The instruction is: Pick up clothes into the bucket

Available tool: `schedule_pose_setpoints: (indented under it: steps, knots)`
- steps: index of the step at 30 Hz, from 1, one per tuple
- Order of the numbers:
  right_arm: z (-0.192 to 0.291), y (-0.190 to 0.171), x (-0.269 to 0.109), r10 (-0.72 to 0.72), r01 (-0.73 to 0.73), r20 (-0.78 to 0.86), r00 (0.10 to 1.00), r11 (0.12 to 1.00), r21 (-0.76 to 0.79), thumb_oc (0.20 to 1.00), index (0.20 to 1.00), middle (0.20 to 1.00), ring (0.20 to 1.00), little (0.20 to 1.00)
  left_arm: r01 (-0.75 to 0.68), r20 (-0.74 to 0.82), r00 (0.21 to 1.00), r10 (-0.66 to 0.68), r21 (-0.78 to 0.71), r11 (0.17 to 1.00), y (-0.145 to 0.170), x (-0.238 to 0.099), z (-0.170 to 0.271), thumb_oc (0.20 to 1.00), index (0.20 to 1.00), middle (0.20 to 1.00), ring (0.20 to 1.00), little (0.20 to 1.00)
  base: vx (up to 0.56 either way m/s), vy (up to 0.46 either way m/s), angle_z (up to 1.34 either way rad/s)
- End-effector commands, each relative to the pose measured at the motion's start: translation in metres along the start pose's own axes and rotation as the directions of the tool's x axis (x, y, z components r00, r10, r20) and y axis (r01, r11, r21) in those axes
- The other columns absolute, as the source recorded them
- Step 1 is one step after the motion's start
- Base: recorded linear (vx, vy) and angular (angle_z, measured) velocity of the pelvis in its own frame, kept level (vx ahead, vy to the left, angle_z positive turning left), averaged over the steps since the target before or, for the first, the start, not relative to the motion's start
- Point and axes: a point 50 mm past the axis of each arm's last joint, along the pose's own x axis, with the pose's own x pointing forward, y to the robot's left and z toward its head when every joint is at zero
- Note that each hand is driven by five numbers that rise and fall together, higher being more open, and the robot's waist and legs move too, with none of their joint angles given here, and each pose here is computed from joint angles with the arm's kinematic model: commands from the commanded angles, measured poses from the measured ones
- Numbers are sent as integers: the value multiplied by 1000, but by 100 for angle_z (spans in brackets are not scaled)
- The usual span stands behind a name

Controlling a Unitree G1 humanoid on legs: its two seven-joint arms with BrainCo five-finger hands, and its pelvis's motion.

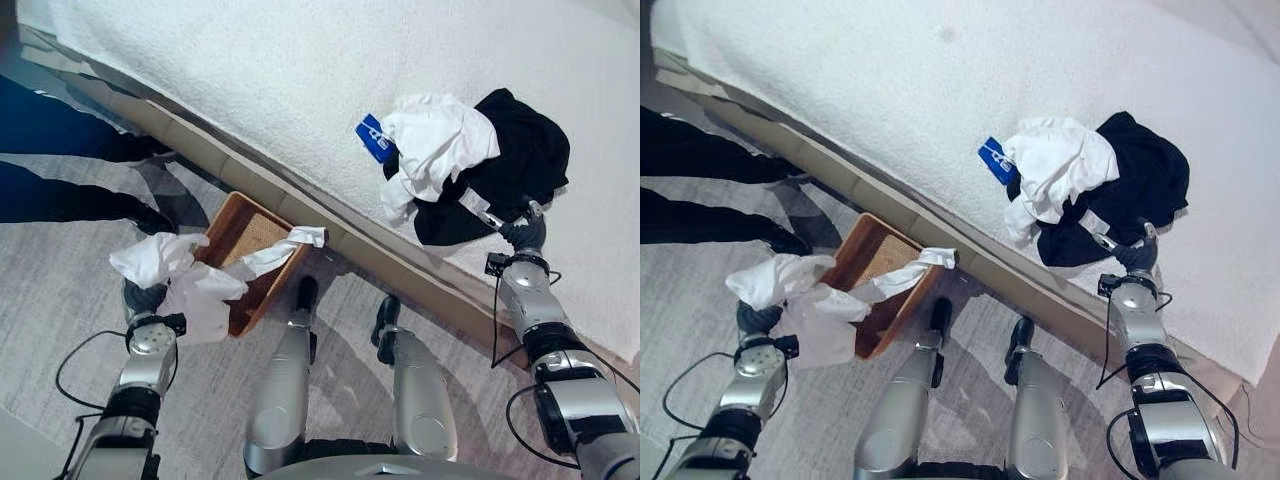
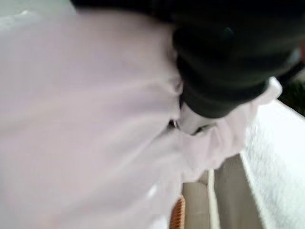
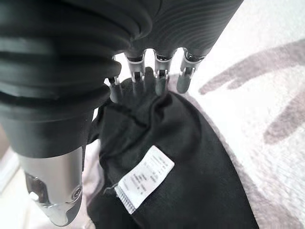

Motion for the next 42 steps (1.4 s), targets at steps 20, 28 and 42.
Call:
schedule_pose_setpoints:
  steps: [20, 28, 42]
  knots:
    - [191, -30, 23, -110, 204, 629, 769, 976, -79, 1000, 1000, 1000, 1000, 1000, -83, -19, 996, 87, 160, 984, 24, 16, 1, 1000, 1000, 1000, 1000, 1000, -1, 43, -15]
    - [240, -15, 31, 51, 282, 686, 726, 888, -365, 1000, 1000, 1000, 1000, 1000, 34, -18, 999, -31, 198, 980, 4, 1, -10, 1000, 1000, 1000, 1000, 1000, 7, -5, 9]
    - [194, 10, 62, 215, 85, 321, 922, 697, -712, 1000, 1000, 1000, 1000, 1000, 396, -17, 918, -396, 26, 918, -57, -46, -23, 1000, 1000, 1000, 1000, 1000, -9, -33, 10]
